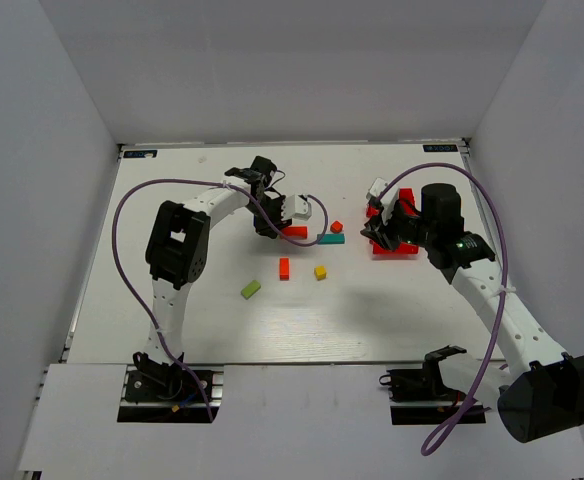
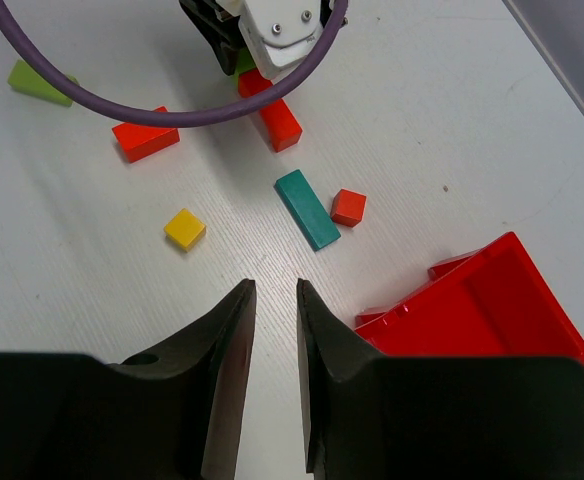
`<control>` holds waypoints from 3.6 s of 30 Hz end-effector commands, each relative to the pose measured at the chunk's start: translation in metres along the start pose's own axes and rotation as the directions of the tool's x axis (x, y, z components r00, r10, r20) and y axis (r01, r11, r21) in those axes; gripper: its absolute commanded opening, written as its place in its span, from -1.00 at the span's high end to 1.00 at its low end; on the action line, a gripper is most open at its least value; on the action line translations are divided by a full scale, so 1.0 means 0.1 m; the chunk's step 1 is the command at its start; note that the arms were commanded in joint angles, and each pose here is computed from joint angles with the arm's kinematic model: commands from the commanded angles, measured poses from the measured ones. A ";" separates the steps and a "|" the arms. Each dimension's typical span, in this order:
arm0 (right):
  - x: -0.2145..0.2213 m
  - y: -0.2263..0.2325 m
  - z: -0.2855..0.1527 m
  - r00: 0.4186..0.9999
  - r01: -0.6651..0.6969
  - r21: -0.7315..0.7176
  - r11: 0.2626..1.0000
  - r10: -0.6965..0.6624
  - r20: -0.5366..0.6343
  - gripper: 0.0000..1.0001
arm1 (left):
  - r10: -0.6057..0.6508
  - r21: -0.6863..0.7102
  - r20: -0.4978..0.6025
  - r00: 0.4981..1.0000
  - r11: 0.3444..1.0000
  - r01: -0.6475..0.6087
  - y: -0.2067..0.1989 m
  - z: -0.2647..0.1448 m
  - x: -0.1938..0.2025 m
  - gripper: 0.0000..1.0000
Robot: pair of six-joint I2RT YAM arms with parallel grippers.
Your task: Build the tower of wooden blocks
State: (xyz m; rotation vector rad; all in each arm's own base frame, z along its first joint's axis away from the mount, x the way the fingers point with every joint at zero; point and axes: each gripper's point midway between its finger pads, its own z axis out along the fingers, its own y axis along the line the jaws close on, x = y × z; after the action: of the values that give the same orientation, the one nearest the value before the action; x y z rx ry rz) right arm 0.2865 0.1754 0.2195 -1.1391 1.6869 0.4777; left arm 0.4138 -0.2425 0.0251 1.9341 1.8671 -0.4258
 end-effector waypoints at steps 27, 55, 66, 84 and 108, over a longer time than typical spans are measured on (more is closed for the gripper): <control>-0.02 0.04 0.00 1.000 0.006 -0.015 1.000 -0.006 0.010 0.41 | 0.001 0.038 -0.002 1.000 0.999 -0.001 -0.09 0.01 0.00 0.55; -0.01 0.03 -0.01 1.000 0.003 -0.013 1.000 -0.003 0.008 0.41 | 0.005 0.050 -0.005 1.000 0.999 -0.005 -0.15 0.01 -0.02 0.55; -0.02 0.03 -0.01 1.000 0.005 -0.013 1.000 -0.005 0.010 0.41 | 0.005 0.054 0.003 1.000 0.999 -0.005 -0.15 0.01 -0.04 0.55; -0.02 0.04 -0.01 1.000 0.004 -0.015 1.000 -0.003 0.011 0.41 | -0.008 0.057 -0.009 1.000 0.998 0.008 -0.16 0.04 0.00 -1.00; 0.09 0.00 0.03 1.000 0.025 0.005 1.000 -0.025 -0.007 -0.81 | 0.034 -0.438 0.457 0.889 0.879 0.192 -0.29 -2.02 -1.15 -1.00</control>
State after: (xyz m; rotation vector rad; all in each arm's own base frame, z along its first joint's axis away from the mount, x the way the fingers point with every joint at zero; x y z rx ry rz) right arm 0.2870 0.1740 0.2152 -1.1458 1.6897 0.4654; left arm 0.4001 -0.2370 0.1998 1.5055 1.6522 -0.2574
